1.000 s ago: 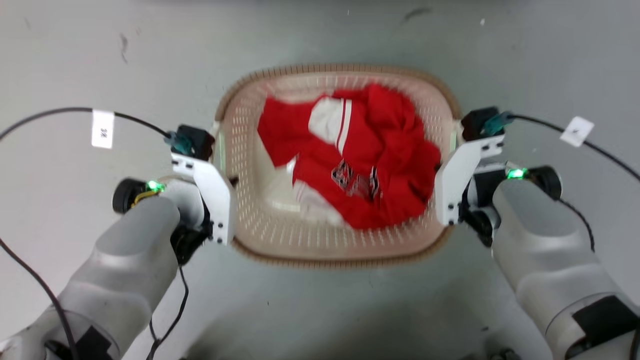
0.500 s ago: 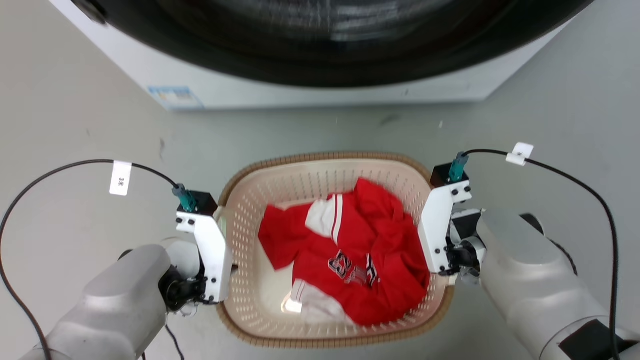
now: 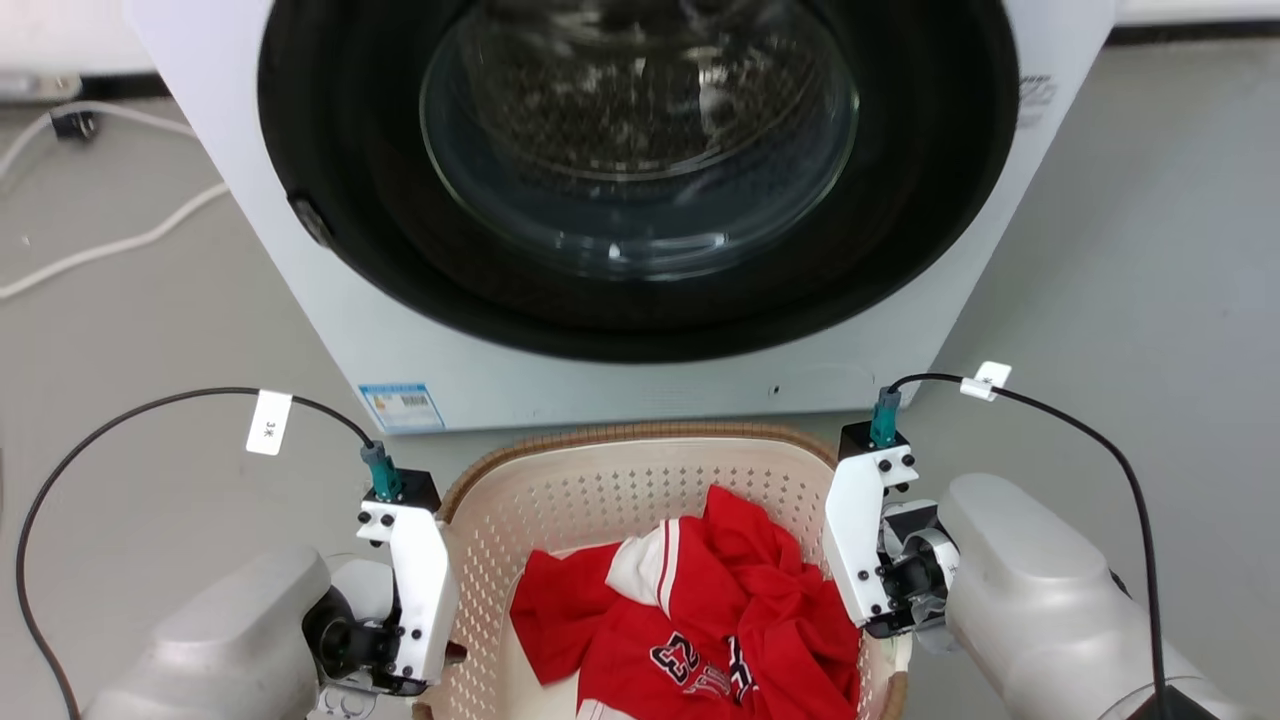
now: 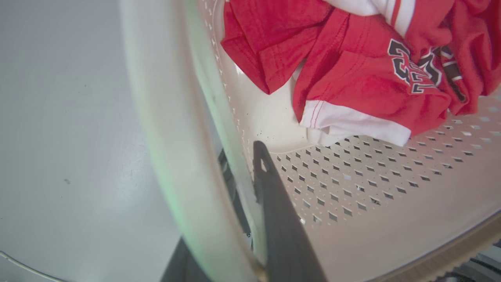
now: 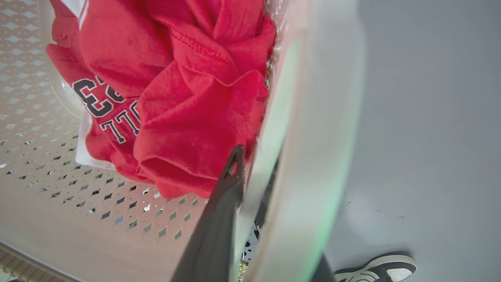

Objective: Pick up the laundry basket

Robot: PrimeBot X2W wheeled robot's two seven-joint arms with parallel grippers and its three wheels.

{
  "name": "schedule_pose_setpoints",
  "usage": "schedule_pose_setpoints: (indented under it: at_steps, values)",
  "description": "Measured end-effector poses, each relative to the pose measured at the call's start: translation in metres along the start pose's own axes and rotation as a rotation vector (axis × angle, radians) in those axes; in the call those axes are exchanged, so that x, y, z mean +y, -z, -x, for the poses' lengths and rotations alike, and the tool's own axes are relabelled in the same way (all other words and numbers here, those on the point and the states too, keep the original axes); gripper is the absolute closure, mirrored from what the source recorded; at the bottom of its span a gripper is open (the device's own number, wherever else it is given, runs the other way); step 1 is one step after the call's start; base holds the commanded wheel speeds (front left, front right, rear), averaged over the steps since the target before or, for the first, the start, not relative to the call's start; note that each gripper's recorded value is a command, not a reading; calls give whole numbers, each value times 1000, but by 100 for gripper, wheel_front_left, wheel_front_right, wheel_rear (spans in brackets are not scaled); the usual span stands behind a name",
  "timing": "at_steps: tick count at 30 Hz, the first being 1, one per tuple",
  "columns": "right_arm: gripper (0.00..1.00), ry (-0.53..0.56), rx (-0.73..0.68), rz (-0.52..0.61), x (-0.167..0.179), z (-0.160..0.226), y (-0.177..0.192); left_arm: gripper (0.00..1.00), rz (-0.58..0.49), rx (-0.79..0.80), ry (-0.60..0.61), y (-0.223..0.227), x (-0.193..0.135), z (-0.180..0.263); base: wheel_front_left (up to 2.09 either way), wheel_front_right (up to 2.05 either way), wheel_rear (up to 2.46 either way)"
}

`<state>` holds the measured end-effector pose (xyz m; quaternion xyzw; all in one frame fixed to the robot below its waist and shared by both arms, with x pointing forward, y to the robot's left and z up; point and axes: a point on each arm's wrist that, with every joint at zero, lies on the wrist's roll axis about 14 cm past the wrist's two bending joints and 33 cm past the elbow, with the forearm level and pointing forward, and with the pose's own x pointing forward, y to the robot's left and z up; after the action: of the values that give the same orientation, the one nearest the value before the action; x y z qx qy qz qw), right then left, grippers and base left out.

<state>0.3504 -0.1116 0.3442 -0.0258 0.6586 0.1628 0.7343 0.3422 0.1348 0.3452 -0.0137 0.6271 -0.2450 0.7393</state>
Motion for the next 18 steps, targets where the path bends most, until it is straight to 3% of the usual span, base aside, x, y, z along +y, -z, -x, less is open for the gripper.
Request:
schedule_pose_setpoints:
  at_steps: [18]
  values:
    - [100, 53, -42, 59, 8, 46, 8, 100, -22, 15, 27, 11, -31, 37, 0, 0, 0]
